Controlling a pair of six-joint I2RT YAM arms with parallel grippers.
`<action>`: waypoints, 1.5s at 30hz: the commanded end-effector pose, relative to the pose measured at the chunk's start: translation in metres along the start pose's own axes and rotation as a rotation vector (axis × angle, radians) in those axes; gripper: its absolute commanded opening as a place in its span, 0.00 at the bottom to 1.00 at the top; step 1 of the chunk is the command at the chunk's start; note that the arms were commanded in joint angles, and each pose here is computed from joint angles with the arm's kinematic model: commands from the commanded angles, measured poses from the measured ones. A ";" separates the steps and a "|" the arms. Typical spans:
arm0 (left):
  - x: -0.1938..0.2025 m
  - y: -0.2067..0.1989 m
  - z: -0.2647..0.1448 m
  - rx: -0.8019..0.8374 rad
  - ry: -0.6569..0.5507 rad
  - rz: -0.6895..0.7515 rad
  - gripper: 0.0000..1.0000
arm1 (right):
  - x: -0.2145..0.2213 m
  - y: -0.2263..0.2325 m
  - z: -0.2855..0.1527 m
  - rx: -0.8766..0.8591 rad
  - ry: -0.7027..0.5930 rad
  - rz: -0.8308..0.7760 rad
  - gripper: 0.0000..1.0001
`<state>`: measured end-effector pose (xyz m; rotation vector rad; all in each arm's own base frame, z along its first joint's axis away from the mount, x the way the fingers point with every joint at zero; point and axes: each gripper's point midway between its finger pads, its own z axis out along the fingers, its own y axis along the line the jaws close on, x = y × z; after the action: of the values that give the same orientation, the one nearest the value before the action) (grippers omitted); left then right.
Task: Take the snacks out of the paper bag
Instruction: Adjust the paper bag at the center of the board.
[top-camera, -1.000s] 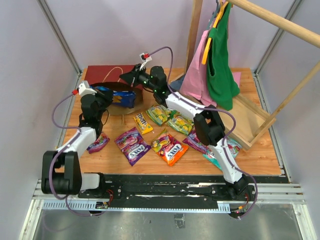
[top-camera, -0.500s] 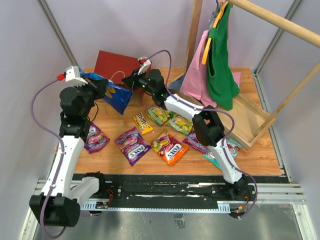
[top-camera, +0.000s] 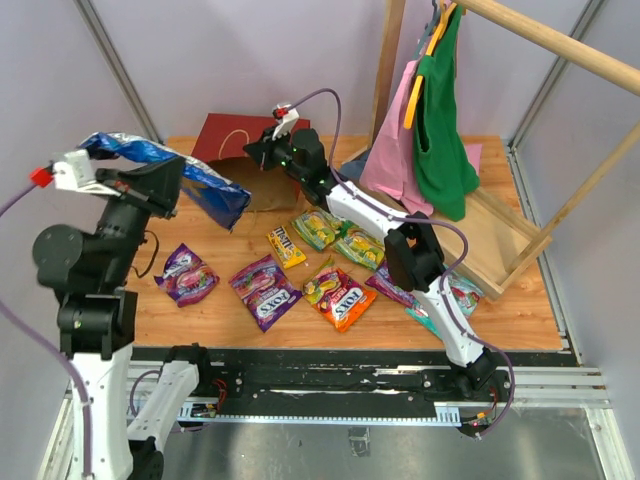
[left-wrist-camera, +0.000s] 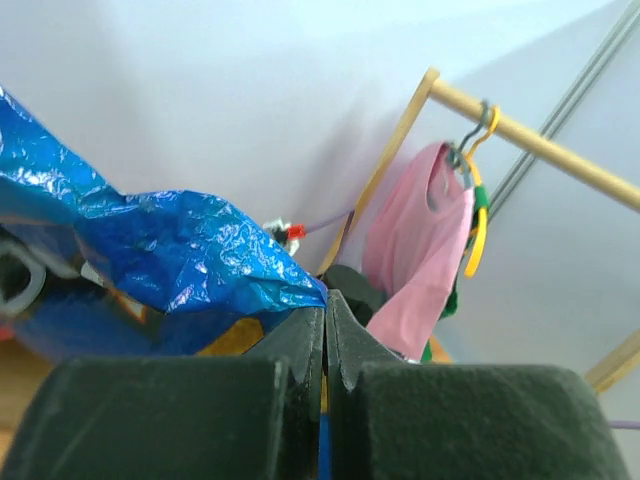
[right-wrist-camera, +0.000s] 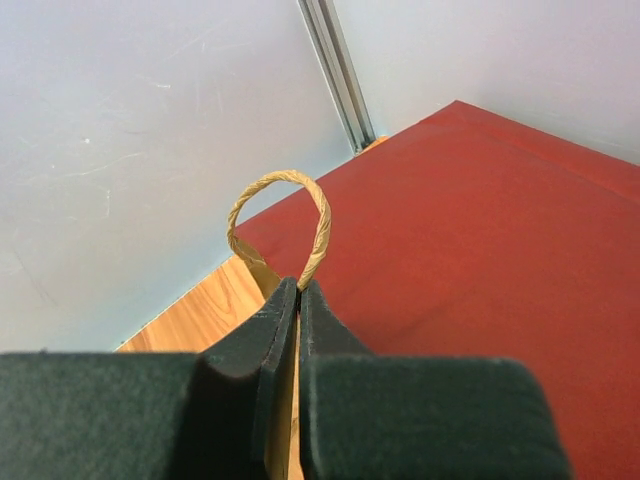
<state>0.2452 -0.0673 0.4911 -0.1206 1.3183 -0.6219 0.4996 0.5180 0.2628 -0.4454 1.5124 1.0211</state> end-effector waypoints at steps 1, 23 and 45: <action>-0.045 -0.016 -0.019 -0.023 -0.110 0.042 0.01 | -0.030 0.000 0.000 0.019 -0.051 -0.094 0.01; -0.093 0.046 -0.060 -0.463 -0.303 0.071 0.00 | -0.169 0.099 -0.035 0.041 -0.266 -0.364 0.01; -0.088 0.059 -0.060 -0.529 -0.277 0.103 0.01 | -0.093 -0.077 -0.005 0.343 -0.182 -0.247 0.01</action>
<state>0.2076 0.0366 0.5024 -0.5476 1.2666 -0.1504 0.5779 0.4610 0.2673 -0.3401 1.4948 0.5694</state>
